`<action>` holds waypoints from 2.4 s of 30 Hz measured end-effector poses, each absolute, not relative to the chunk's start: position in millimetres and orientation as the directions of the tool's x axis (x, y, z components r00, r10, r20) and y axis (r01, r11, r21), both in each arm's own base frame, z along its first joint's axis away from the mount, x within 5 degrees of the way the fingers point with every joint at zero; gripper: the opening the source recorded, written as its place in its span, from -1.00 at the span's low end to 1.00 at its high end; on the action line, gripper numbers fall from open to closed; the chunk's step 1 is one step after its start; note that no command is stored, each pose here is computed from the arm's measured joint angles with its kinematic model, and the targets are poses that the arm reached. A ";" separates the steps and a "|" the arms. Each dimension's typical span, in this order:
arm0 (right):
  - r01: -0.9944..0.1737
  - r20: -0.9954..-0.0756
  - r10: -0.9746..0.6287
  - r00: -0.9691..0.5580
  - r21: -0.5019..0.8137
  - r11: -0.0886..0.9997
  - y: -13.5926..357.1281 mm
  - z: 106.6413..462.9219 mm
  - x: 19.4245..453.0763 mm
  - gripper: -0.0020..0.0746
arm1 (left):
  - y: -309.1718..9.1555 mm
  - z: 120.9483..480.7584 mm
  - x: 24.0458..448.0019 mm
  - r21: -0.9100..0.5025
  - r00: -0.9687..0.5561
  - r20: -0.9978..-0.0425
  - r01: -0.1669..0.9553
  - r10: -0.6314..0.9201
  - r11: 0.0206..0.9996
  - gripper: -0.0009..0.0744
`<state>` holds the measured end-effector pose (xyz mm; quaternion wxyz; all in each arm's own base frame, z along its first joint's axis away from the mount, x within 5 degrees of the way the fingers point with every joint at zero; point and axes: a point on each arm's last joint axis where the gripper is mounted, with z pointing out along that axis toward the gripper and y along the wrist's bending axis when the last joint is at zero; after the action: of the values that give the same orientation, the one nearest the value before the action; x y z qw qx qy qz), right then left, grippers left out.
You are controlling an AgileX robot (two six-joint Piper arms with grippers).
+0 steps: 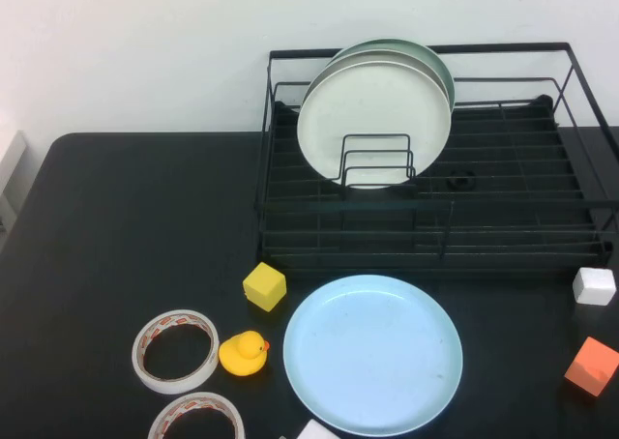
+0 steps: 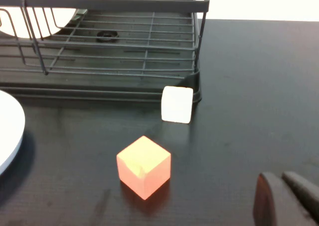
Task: Place plate on rack
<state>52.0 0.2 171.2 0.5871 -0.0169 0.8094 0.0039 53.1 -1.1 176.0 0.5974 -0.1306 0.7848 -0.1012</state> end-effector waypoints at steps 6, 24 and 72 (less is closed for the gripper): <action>-0.032 -0.950 -0.023 -0.311 -0.014 0.999 0.2 171.2 52.0 -0.92 | -1.1 176.1 53.0 -0.311 -0.251 -0.913 -0.082 -0.322 0.947 -0.98; -0.031 -0.950 -0.028 -0.310 -0.019 0.999 0.0 171.2 52.0 -0.92 | -1.1 176.1 53.0 -0.311 -0.251 -0.913 -0.082 -0.322 0.947 -0.98; -0.156 -0.717 0.625 -0.309 0.687 0.710 27.4 187.3 51.1 -0.92 | -3.2 203.8 56.2 -0.987 -0.018 -0.157 0.049 -0.987 0.156 -0.98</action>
<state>51.1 27.4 187.3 0.5655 0.1604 0.7316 0.3453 56.2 -3.2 203.8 0.5440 -0.4417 0.5310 -0.4764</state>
